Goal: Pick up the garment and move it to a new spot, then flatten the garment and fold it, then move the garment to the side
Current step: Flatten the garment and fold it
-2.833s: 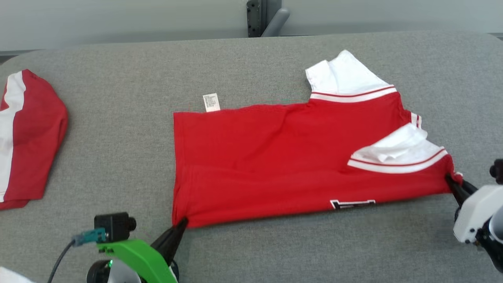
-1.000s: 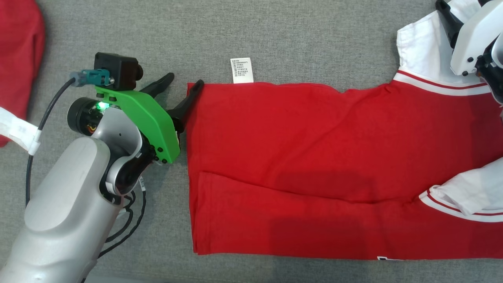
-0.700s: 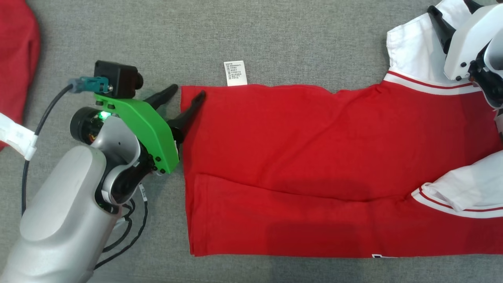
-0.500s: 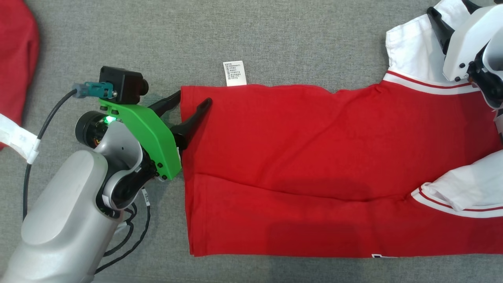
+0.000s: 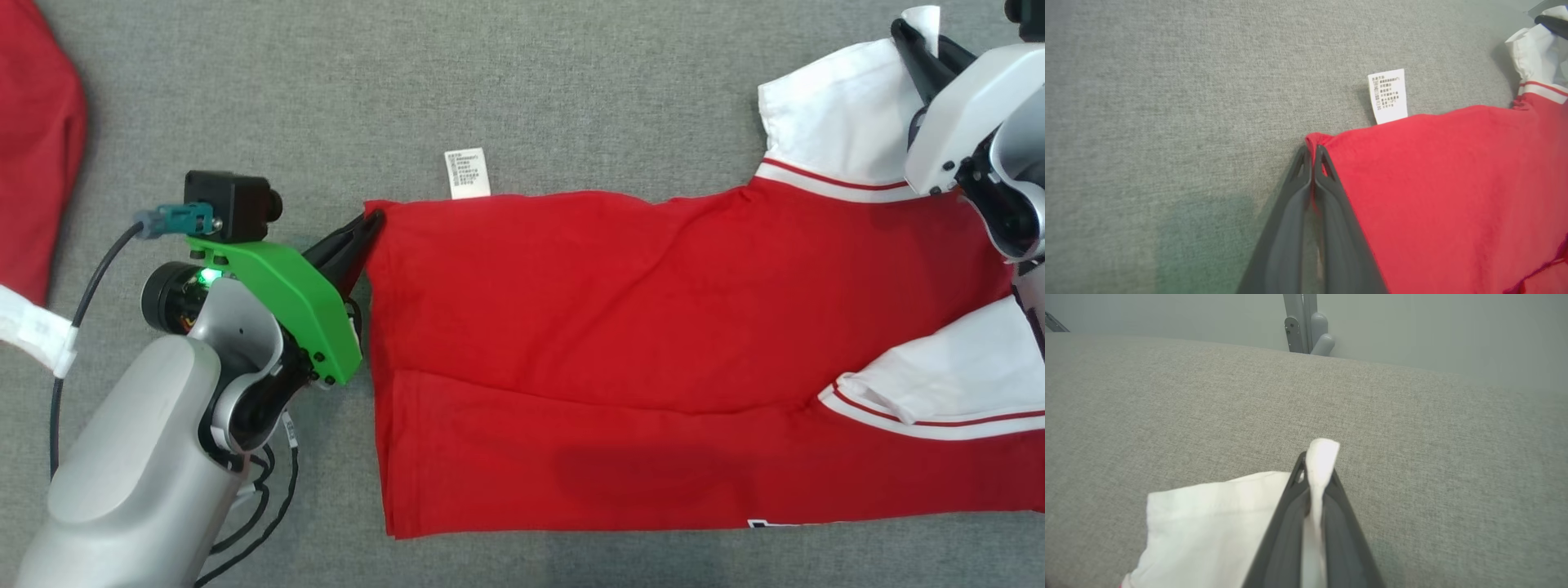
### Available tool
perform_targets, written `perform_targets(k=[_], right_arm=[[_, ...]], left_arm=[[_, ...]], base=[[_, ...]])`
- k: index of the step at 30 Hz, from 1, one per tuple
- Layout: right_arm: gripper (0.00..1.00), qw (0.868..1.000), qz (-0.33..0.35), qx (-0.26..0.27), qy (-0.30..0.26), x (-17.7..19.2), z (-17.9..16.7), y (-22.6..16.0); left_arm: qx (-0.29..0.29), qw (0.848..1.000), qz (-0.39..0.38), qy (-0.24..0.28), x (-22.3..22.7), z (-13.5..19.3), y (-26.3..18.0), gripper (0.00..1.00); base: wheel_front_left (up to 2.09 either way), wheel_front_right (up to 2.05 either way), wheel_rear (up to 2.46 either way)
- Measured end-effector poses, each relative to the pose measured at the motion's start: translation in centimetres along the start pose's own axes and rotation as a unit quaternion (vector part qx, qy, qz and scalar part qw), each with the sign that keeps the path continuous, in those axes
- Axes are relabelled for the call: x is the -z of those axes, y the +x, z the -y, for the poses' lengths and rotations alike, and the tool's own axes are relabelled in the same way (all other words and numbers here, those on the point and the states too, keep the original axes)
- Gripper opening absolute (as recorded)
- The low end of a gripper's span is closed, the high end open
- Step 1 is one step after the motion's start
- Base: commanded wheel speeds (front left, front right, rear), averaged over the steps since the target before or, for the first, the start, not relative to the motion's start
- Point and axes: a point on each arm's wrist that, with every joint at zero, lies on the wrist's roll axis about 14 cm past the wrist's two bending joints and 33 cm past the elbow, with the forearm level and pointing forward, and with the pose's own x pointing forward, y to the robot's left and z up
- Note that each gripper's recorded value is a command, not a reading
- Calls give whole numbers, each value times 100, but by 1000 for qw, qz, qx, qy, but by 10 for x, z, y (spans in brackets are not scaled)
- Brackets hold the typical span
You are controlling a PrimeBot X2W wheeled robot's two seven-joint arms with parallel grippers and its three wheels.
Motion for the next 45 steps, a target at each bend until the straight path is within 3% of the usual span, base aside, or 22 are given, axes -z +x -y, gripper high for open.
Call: perform_targets(k=[7, 12, 25, 36, 45], right_arm=[[0, 999, 51, 4, -2, -25, 8, -46], [0, 995, 94, -8, 19, -35, 0, -87], [0, 993, 79, 30, 80, 26, -2, -196], [0, 991, 37, 65, 115, 71, 2, -213], [0, 990, 45, 65, 113, 67, 6, -212]], left_arm=[[7, 1000, 29, 9, -6, 14, -18, 0], [35, 998, 48, 10, 0, 43, -35, 0], [68, 996, 61, -2, 37, 87, -90, 0], [84, 996, 31, -3, 61, 90, -107, 0], [91, 995, 33, -15, 58, 86, -120, 0]], base=[[0, 0, 0], [0, 0, 0], [0, 0, 0], [0, 0, 0], [0, 0, 0]])
